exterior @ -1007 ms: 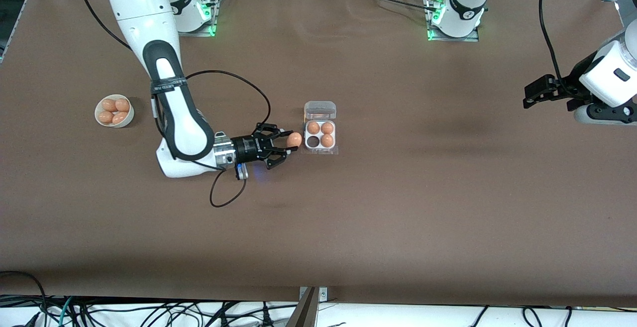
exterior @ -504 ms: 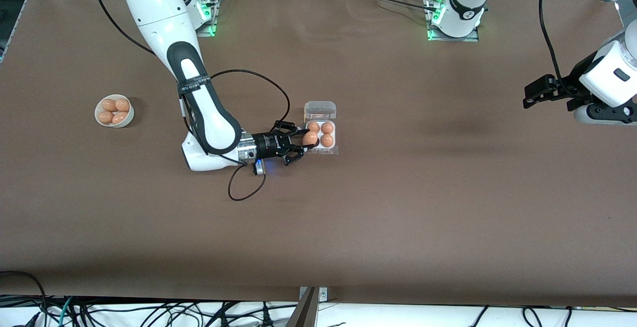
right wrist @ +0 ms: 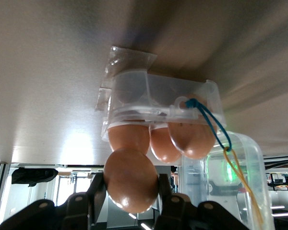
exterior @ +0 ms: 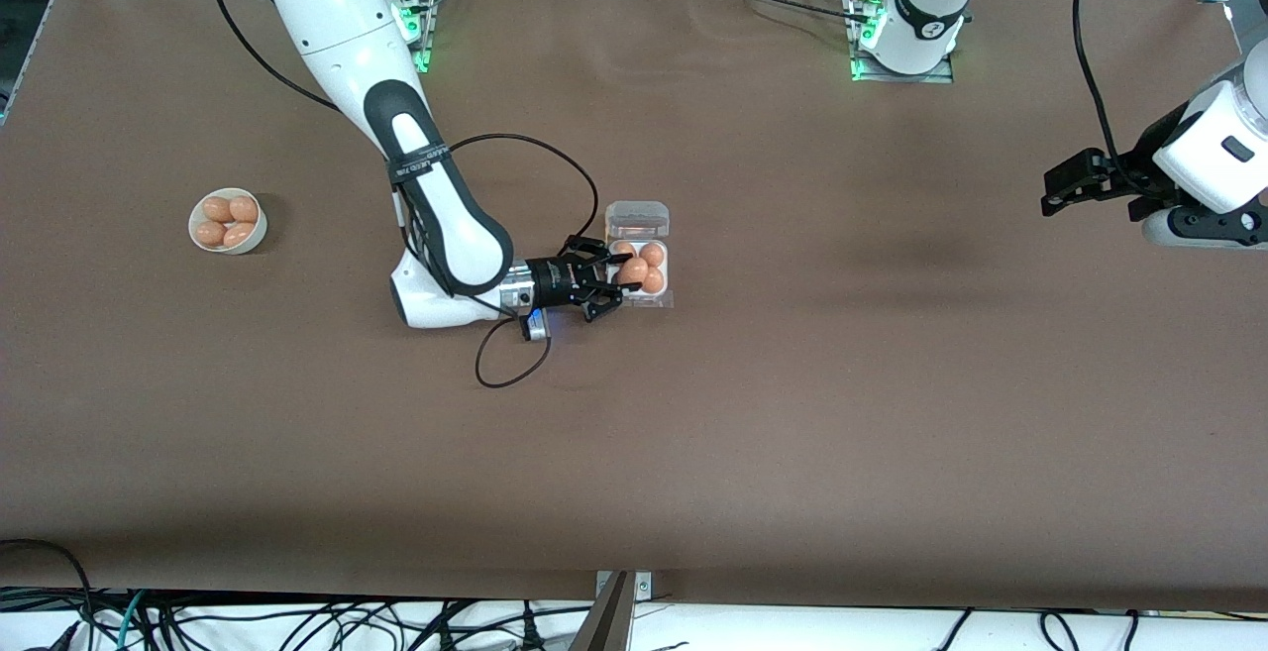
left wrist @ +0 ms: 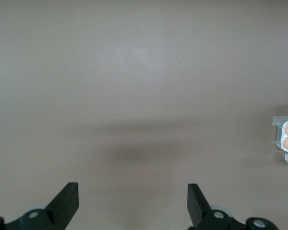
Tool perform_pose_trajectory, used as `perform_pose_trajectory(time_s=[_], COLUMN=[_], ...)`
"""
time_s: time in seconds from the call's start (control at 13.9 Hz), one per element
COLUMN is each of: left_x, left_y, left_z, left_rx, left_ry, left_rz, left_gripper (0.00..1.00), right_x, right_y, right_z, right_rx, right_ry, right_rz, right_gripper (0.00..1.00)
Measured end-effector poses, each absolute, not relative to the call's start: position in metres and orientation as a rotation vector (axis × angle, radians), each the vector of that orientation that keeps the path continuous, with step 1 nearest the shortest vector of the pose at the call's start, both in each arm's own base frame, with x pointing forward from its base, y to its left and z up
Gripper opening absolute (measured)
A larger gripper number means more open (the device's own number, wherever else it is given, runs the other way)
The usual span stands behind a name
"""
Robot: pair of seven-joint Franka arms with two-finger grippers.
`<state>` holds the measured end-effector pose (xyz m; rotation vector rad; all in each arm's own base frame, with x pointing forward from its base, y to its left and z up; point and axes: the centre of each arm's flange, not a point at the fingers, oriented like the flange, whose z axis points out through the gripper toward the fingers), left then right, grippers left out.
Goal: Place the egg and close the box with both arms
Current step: 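Lower the egg into the empty box slot and open the right gripper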
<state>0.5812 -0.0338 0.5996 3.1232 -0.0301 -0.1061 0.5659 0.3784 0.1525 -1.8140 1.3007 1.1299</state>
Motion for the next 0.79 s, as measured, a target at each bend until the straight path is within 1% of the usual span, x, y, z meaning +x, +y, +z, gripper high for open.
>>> perform_pose_trajectory(time_s=[0.5, 0.58, 0.65, 0.72, 0.79], left_x=[0.5814, 0.5814, 0.5815, 0.5815, 0.5815], left_y=[-0.0339, -0.0339, -0.0339, -0.0339, -0.0339], left_z=[0.5992, 0.5991, 0.5990, 0.5990, 0.5990], left_rx=[3.123, 3.123, 3.123, 3.123, 3.123], left_ry=[-0.030, -0.030, -0.030, -0.030, -0.030], left_rz=[-0.107, -0.108, -0.108, -0.108, -0.108], left_gripper=[1.00, 1.00, 1.00, 1.00, 1.00], right_x=[0.5626, 0.5622, 0.5616, 0.5615, 0.5624], right_y=[0.3723, 0.3724, 0.3731, 0.3737, 0.3739], right_z=[0.1440, 0.1431, 0.1423, 0.1426, 0.1436], right_rx=[-1.832, -1.834, -1.835, -1.836, -1.842], right_ry=[1.277, 1.276, 1.274, 1.271, 1.265], right_rz=[1.112, 1.111, 1.112, 1.111, 1.106], right_gripper=[0.49, 0.53, 0.53, 0.57, 0.67])
